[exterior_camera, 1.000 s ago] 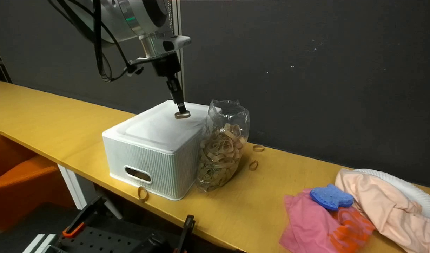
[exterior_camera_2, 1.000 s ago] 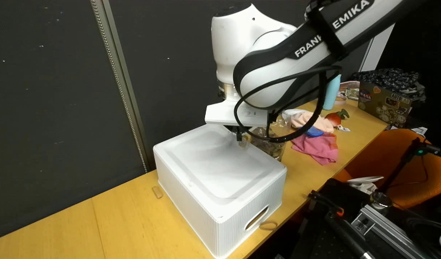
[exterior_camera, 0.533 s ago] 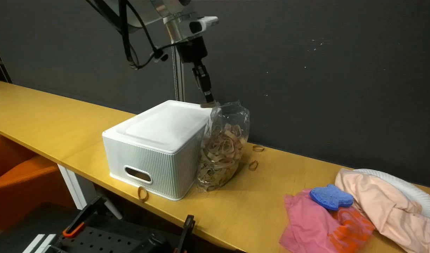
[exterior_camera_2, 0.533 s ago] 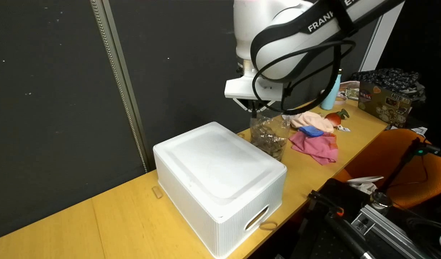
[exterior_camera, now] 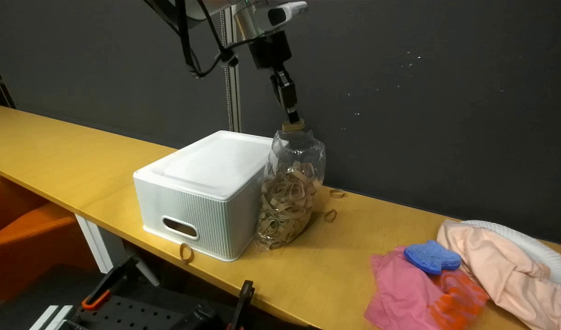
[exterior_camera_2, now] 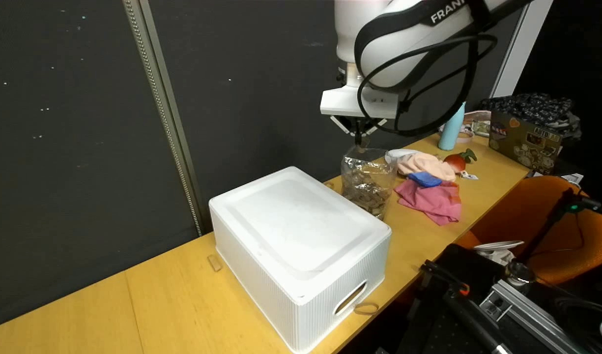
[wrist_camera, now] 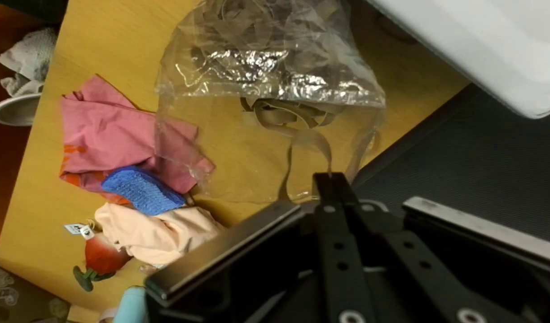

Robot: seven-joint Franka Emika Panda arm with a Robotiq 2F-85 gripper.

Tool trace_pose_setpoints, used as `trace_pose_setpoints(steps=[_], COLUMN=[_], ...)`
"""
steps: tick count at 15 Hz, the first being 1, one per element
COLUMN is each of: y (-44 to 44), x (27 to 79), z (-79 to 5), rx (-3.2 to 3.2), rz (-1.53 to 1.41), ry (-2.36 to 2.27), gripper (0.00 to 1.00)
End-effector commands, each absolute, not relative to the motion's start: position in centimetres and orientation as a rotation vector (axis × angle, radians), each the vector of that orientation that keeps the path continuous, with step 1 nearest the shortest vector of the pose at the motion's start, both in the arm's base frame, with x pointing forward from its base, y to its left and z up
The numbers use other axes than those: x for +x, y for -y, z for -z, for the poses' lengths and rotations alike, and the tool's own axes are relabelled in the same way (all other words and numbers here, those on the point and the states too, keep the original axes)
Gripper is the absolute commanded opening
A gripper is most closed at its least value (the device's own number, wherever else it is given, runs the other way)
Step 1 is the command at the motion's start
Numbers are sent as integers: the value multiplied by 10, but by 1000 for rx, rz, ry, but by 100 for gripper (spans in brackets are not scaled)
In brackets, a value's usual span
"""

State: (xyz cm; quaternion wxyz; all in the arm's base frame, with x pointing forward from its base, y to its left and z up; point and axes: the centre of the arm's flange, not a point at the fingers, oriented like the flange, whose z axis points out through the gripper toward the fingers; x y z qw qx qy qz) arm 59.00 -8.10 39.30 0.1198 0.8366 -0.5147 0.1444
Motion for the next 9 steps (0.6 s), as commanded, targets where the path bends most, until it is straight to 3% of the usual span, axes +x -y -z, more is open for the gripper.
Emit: trace_pose_setpoints(steps=[1, 4, 6, 9], y=[79, 82, 85, 87], x=[578, 570, 565, 559], z=[-390, -378, -375, -375], rx=[2441, 2434, 2427, 2423], rz=[-405, -374, -358, -352], ry=[1496, 1505, 1515, 1520], gripper=[0, 0, 27, 47])
